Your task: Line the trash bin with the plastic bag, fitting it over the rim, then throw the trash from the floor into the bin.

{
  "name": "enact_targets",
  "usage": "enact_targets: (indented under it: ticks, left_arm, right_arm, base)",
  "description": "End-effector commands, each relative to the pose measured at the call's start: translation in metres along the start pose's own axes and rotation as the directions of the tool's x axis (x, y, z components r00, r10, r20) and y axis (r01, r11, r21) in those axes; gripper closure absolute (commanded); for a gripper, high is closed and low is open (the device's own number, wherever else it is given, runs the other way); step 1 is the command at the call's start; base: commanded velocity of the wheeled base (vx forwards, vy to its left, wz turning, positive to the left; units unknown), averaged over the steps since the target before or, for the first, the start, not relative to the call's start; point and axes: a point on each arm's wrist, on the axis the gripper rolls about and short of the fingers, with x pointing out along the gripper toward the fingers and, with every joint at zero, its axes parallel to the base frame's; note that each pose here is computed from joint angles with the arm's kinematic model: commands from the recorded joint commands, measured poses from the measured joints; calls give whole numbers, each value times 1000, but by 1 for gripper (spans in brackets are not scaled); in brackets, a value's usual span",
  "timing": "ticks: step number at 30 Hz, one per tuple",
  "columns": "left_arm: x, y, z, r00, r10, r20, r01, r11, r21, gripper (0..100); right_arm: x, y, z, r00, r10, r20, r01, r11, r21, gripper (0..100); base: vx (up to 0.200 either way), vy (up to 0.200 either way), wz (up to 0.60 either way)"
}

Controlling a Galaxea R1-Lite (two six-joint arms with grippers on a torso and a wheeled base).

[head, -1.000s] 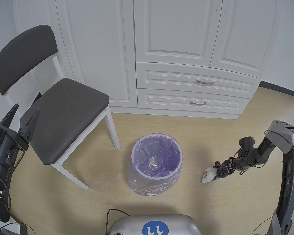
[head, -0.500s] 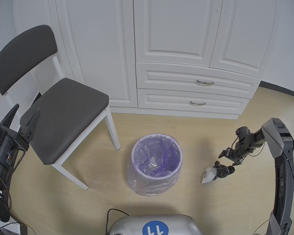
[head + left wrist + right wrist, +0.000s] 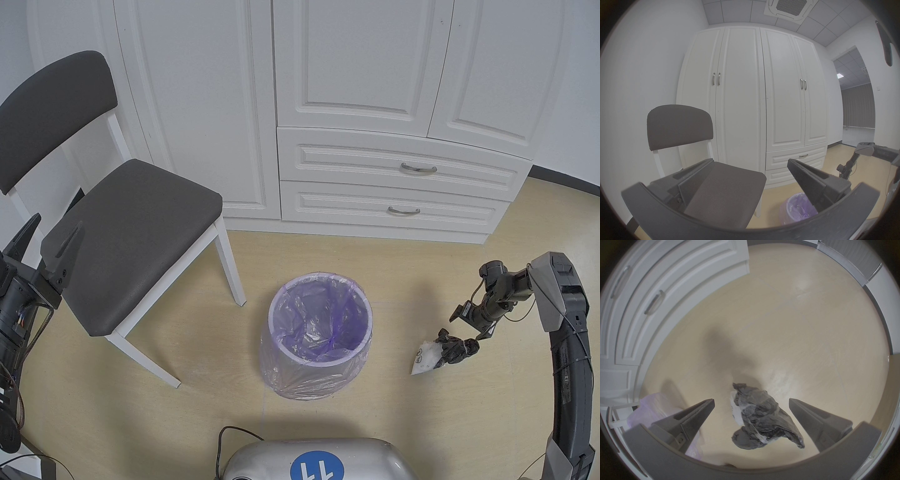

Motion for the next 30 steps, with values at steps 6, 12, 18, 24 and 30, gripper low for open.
enact_targets:
  ticks: [6, 12, 18, 24, 30]
  left_arm:
    - [-1, 0, -2, 1000, -2, -9, 2, 1000, -2, 0]
    - [-1, -1, -3, 1000, -5, -14, 5, 1000, -5, 0]
    - [-1, -2, -4, 1000, -14, -20, 14, 1000, -10, 0]
    - [-1, -2, -7, 999, -14, -32, 14, 1000, -11, 0]
    - [-1, -2, -7, 999, -14, -32, 14, 1000, -11, 0]
  right_arm:
    - [16, -5, -4, 997, -57, -57, 57, 998, -4, 0]
    - [25, -8, -19, 985, -92, -148, 78, 992, -96, 0]
    - [28, -7, -23, 984, -94, -154, 69, 985, -160, 0]
    - [31, -7, -25, 983, -96, -158, 65, 979, -196, 0]
    - [31, -7, -24, 985, -91, -149, 61, 979, -194, 100]
  base:
    - [0, 0, 0]
    - [0, 0, 0]
    - [0, 0, 0]
    - [0, 0, 0]
    - [0, 0, 0]
